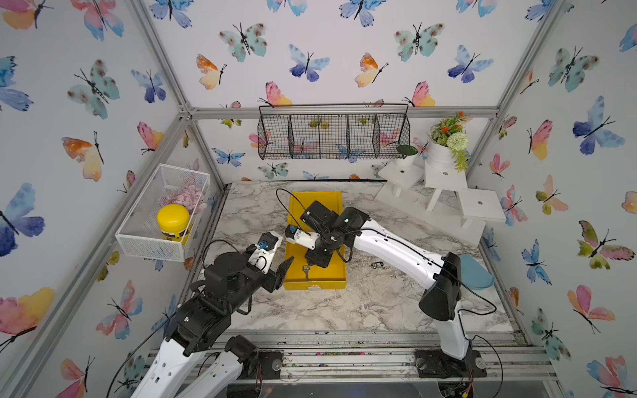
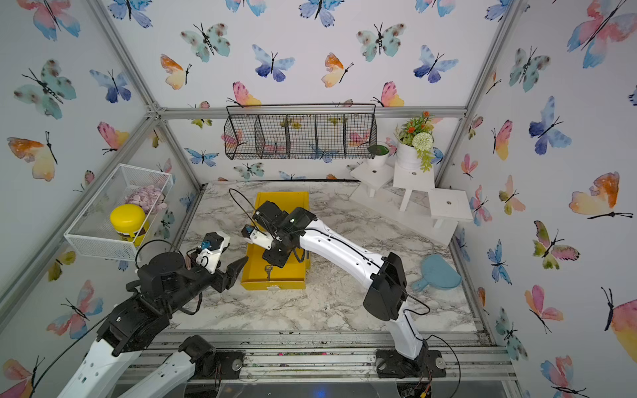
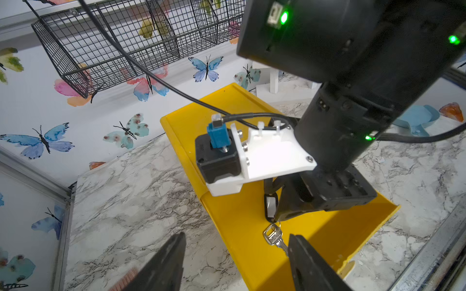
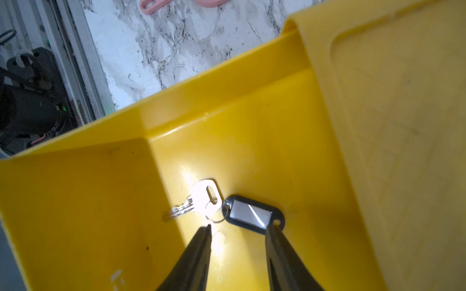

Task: Take the keys out of the drawer
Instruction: Pick up the key from the drawer.

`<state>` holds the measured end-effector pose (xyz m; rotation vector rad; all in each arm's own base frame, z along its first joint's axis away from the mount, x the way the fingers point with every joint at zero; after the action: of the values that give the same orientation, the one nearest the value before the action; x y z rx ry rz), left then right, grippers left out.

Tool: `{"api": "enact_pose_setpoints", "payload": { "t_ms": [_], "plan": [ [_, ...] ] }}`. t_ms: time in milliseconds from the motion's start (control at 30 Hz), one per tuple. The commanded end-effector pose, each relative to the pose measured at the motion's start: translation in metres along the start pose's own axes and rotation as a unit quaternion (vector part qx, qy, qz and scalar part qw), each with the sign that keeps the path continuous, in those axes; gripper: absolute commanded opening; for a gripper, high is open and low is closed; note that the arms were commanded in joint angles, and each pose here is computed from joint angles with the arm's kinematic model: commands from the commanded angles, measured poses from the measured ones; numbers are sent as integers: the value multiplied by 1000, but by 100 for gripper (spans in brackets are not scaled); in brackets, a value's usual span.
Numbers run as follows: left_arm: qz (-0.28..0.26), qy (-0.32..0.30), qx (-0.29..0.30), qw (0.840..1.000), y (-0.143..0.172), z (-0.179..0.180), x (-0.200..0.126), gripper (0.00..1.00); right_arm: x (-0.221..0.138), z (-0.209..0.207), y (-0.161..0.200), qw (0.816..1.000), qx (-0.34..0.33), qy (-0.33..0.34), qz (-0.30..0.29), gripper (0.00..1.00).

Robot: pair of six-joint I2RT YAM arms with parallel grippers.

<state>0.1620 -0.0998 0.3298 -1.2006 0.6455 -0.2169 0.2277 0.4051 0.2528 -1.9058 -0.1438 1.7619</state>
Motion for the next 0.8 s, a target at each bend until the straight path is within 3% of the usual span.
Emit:
{"api": "enact_pose_setpoints", "payload": {
  "t_ms": [0,400,767],
  "plan": [
    [-14,11,8,1000,-6,-1,-4,70,-7,3,-3,998,-49,3,-26,44],
    [-8,19,23,1000,-6,-3,-5,71,5,5,0,988,-153,-7,-26,46],
    [-5,24,26,999,-5,-4,-6,71,11,10,4,980,-192,-27,-34,45]
  ]
}}
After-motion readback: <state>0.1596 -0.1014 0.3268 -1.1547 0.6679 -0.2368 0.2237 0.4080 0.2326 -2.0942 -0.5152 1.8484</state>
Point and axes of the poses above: each gripper's point midway between its finger pads, its own x axis out along the fingers, its own z axis along the line the jaws close on, y = z × x, the point moved 6 cm from there along -x, back along the fingers, and after that the axes turned 4 degrees about x, right-handed, at the moved point
